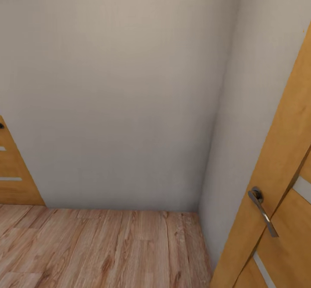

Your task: Move the two storage containers from the living room to the garage. In the garage, place one container on the floor and stack the other container on top of it (either order is fine).

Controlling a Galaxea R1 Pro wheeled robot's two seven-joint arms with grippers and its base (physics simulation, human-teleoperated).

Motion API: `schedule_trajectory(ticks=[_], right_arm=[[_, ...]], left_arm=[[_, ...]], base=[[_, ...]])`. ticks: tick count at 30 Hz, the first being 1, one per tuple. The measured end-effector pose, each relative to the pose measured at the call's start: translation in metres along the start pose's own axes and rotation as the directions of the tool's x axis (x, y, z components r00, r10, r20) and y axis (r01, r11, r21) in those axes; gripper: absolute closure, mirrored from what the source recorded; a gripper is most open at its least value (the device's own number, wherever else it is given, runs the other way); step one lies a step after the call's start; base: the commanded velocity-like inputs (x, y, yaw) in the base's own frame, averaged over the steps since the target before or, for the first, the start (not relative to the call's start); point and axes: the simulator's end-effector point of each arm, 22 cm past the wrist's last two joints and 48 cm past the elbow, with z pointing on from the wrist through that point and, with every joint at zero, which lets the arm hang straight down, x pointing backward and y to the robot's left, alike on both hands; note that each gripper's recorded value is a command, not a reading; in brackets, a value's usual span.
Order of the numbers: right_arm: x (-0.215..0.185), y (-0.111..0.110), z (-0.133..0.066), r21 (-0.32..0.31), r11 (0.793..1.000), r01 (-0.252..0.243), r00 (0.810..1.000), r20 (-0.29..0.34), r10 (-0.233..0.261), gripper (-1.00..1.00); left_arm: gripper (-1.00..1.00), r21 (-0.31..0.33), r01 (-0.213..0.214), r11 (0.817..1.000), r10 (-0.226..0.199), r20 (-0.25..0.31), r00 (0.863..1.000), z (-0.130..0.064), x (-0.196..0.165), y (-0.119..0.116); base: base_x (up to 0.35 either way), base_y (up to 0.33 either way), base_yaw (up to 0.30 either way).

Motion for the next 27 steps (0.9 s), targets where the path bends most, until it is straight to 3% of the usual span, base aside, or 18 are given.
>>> schedule_trajectory(ticks=[5,21,27], right_arm=[[0.0,0.0,-0.0002,0.0,1.0,0.0,1.0,0.0,0.0,-1.0],[-0.0002,0.0001,-0.0002,0.0,1.0,0.001,1.0,0.001,-0.001,-1.0],[-0.0003,0.0001,0.0,0.0,1.0,0.001,1.0,0.0,-0.001,-1.0]], left_arm=[[-1.0,0.001,0.0,1.0,0.0,0.001,1.0,-0.0002,0.0,-0.0006],[-1.0,0.0,0.0,1.0,0.0,0.0,1.0,-0.0002,0.0,0.0],[-1.0,0.001,0.0,1.0,0.0,0.001,1.0,0.0,-0.0002,-0.0001]], base=[[0.089,0.0,0.0],[0.299,0.0,0.002],[0.048,0.0,0.211]])
